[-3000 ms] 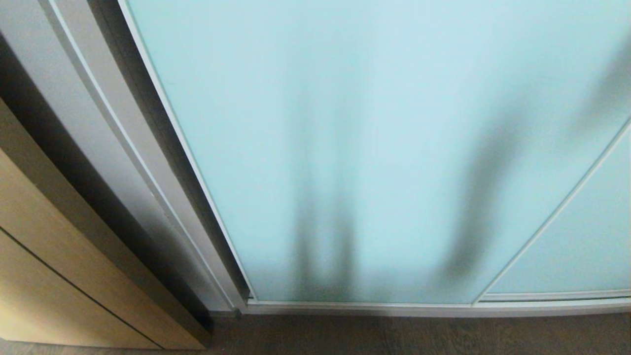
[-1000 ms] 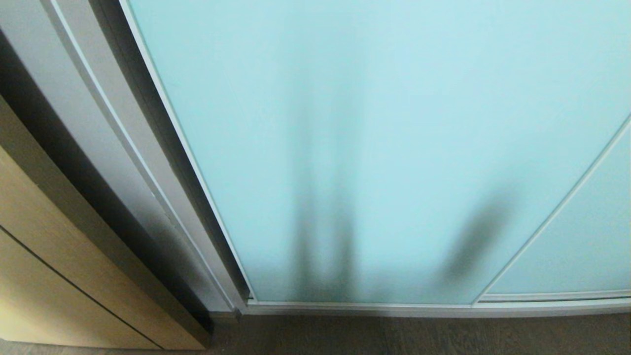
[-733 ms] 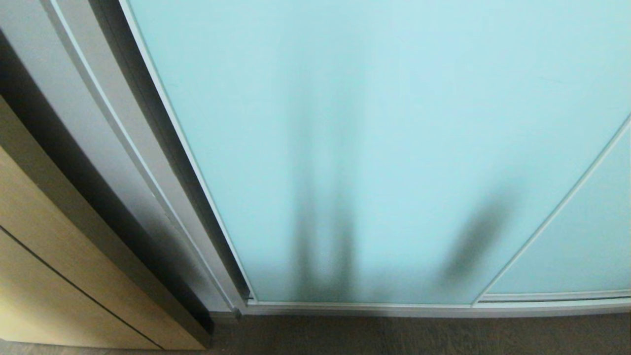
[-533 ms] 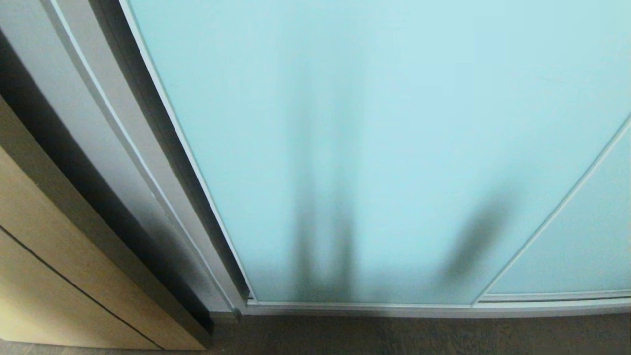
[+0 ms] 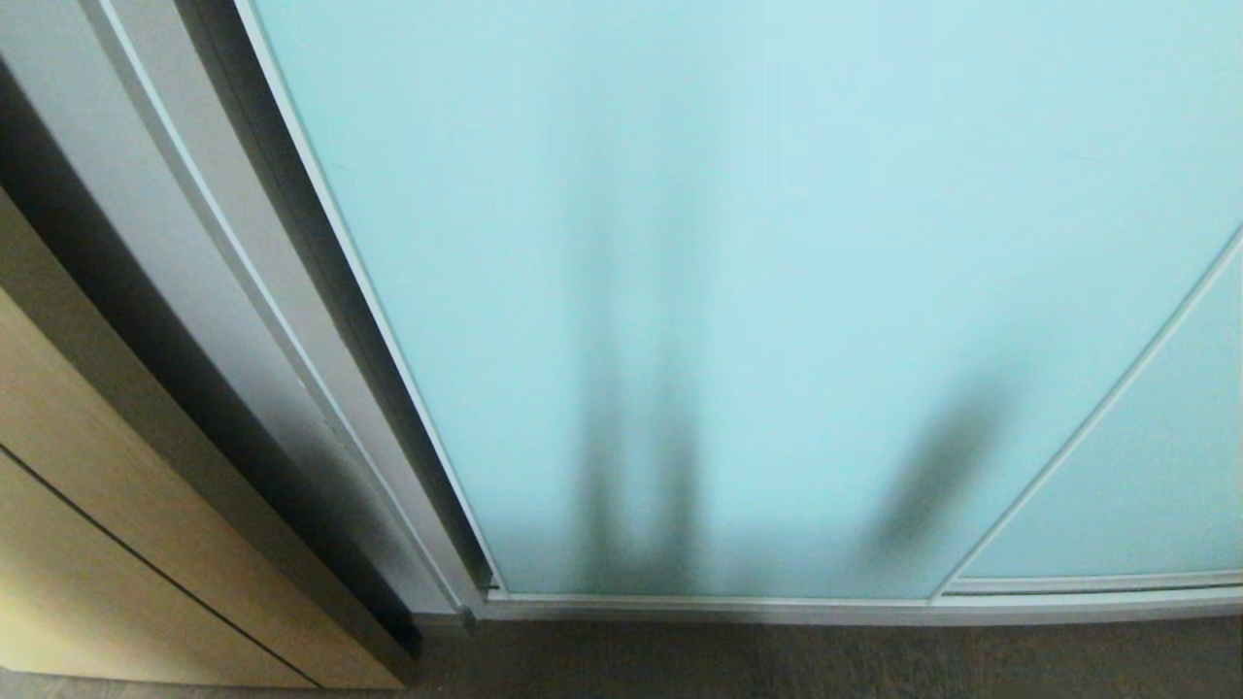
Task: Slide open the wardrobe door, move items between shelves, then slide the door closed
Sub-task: Open the door
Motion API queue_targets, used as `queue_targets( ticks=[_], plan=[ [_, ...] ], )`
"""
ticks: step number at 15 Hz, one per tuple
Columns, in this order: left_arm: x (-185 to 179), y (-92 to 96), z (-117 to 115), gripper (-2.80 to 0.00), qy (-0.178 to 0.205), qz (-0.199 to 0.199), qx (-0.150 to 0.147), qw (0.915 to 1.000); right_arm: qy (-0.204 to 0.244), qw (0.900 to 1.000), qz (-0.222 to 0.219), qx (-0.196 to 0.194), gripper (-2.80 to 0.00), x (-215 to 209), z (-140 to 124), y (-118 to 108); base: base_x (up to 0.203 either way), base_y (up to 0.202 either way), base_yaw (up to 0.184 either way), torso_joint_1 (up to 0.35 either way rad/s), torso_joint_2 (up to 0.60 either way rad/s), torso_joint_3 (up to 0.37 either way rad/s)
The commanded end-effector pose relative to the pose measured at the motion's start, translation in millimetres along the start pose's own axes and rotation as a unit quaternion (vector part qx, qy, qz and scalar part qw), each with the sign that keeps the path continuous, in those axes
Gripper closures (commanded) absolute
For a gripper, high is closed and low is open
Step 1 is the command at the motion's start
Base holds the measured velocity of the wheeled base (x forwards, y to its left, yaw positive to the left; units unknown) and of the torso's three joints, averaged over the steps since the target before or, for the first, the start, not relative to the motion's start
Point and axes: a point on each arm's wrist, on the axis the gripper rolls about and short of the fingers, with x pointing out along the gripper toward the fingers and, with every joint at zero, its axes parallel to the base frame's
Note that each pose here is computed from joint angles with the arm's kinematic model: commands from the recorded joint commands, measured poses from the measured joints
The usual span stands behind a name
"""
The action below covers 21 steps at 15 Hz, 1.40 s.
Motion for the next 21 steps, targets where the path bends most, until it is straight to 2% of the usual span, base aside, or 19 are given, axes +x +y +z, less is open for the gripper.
queue_targets(
  ticks=[1,21],
  plan=[
    [0.2,0.0,-0.4,0.00,0.001,0.000,0.000,1.0000,-0.001,1.000,0.000,0.000,0.00,0.0,0.1,0.0,0.000,0.000,0.000,0.000,0.00,0.000],
    [0.2,0.0,-0.4,0.00,0.001,0.000,0.000,1.0000,-0.001,1.000,0.001,0.000,0.00,0.0,0.1,0.0,0.000,0.000,0.000,0.000,0.00,0.000]
  ],
)
